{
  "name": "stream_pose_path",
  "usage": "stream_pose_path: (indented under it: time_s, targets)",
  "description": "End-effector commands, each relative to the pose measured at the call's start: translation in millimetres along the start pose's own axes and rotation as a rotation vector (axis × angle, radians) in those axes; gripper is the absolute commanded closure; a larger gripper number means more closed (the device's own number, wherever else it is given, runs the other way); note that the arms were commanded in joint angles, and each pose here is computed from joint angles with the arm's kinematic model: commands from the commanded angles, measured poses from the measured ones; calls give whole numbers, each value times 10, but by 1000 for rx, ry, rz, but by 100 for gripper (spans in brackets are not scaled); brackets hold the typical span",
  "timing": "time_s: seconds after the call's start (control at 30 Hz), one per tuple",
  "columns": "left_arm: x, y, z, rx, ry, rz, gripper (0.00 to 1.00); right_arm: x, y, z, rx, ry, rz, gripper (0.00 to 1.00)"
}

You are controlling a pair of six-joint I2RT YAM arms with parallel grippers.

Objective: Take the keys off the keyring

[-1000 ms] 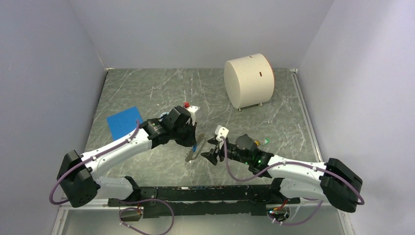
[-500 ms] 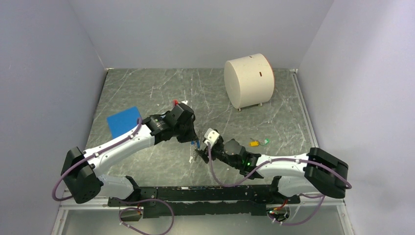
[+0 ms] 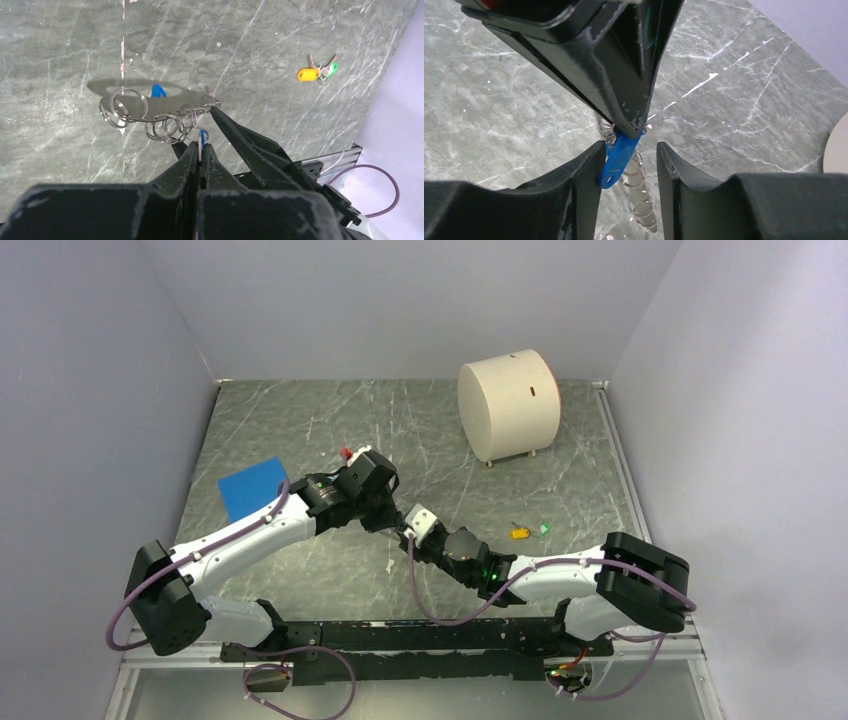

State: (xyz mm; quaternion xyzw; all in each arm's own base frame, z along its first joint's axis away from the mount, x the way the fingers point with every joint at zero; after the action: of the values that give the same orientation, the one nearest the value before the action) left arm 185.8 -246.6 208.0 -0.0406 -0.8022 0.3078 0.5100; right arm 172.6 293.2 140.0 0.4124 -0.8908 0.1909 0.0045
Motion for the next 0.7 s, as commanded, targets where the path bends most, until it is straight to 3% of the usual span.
stream_pose_path:
  time_s: [0.0, 0.43, 0.53, 0.67]
  targets:
    - [82, -83, -25, 38, -11, 13, 97, -31, -136, -263, -11, -87, 79, 59]
    - [52, 12, -23, 24, -28, -26, 97, 23, -109, -330, 5, -92, 19, 86]
    - [34, 29, -15, 13, -25, -23, 97, 41, -102, -345, -4, -100, 7, 98]
    - [7, 29, 3, -3, -11, -22, 98, 55, -104, -368, -10, -98, -1, 100]
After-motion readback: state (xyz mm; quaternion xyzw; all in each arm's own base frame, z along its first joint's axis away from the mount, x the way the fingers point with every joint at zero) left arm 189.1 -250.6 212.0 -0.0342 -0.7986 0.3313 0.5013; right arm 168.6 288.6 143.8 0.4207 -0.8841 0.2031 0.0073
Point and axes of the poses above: each gripper's point midway between its finger pads, its own x axis back along the fingers, its own y axis along the line the jaws close on, z = x × y, the point moved 6 cm from there along x, back along the fingers, and after that the axes turned 6 degrees about x, right-handed, at the moved point
